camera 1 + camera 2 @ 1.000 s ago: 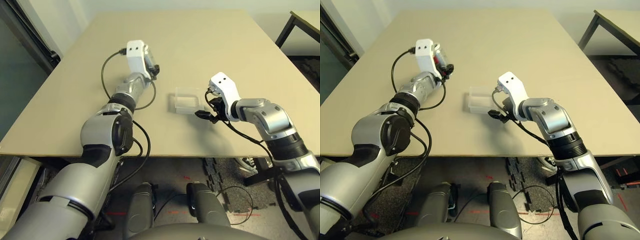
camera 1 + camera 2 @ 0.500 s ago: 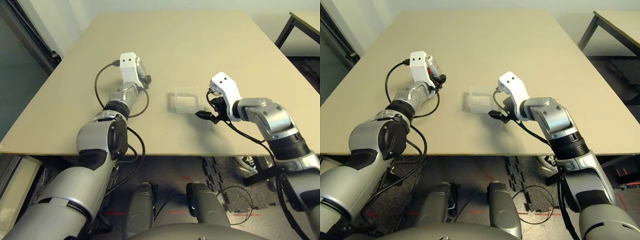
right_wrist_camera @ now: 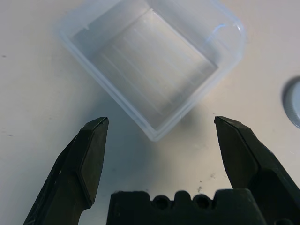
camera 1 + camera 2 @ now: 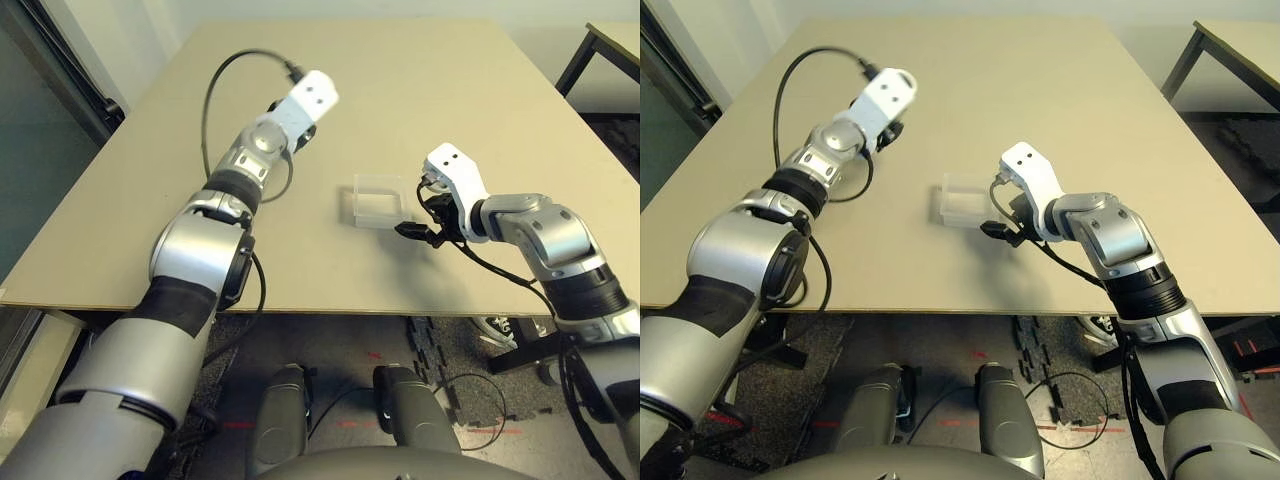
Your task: Pour the medicine from the bottle into the box.
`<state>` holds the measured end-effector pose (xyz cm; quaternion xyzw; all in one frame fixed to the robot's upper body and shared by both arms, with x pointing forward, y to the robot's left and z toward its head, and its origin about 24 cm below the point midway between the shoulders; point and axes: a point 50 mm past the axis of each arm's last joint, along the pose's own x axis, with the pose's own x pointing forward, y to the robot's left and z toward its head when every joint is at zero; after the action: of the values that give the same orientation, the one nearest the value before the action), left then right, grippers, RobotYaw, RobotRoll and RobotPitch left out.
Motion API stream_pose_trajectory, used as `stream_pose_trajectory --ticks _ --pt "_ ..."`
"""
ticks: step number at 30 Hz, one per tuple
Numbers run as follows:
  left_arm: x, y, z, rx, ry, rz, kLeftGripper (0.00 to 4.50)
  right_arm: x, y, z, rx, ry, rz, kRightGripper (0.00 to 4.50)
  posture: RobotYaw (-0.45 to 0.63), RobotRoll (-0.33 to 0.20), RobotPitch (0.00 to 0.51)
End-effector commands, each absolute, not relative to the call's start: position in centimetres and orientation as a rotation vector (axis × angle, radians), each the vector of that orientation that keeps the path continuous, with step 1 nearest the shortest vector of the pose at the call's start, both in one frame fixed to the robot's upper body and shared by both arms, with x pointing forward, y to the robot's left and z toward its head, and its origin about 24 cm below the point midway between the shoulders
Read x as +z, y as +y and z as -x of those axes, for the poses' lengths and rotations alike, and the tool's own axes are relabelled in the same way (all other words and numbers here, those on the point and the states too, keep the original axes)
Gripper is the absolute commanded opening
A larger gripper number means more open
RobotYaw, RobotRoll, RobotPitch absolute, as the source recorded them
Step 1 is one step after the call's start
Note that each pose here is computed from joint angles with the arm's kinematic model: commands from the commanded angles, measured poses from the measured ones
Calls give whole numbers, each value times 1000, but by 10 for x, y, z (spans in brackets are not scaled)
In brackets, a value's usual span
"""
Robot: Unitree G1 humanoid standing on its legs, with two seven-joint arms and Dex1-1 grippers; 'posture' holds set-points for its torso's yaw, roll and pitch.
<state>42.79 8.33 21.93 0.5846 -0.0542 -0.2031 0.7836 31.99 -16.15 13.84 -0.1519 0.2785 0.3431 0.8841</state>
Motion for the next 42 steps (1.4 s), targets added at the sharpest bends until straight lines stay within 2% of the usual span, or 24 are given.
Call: stream_pose_trajectory --ticks 1,4,8,11,14,29,33,36,38,41,42 --pt "222 63 -423 -497 -258 -1713 2693 140 -161 -315 725 589 311 4500 -114 0 116" --pt "219 57 -421 -511 -323 -1925 2693 141 -159 -312 728 592 308 4500 -125 0 132" --pt "205 47 -418 -551 -458 -2337 2693 140 -158 -306 727 600 301 4500 -131 0 154" --pt "199 46 -417 -562 -519 -2478 2693 139 -157 -305 726 605 294 4500 -129 0 160" --pt "199 43 -416 -553 -565 -2510 2693 138 -155 -304 727 606 286 4500 -126 0 162" --pt "207 36 -415 -543 -588 -2451 2693 135 -153 -307 728 608 276 4500 -105 0 150" --pt "211 34 -415 -553 -486 -2168 2693 134 -152 -308 729 610 275 4500 -102 0 149" --pt "218 38 -417 -543 -343 -1770 2693 133 -153 -309 724 610 272 4500 -95 0 140" --pt "221 47 -421 -527 -216 -1402 2693 133 -155 -310 720 611 273 4500 -90 0 140" --pt "225 69 -428 -442 -47 -697 2693 134 -158 -311 713 609 278 4500 -77 0 137" --pt "224 74 -429 -420 -19 -552 2693 134 -159 -312 712 608 279 4500 -75 0 138"
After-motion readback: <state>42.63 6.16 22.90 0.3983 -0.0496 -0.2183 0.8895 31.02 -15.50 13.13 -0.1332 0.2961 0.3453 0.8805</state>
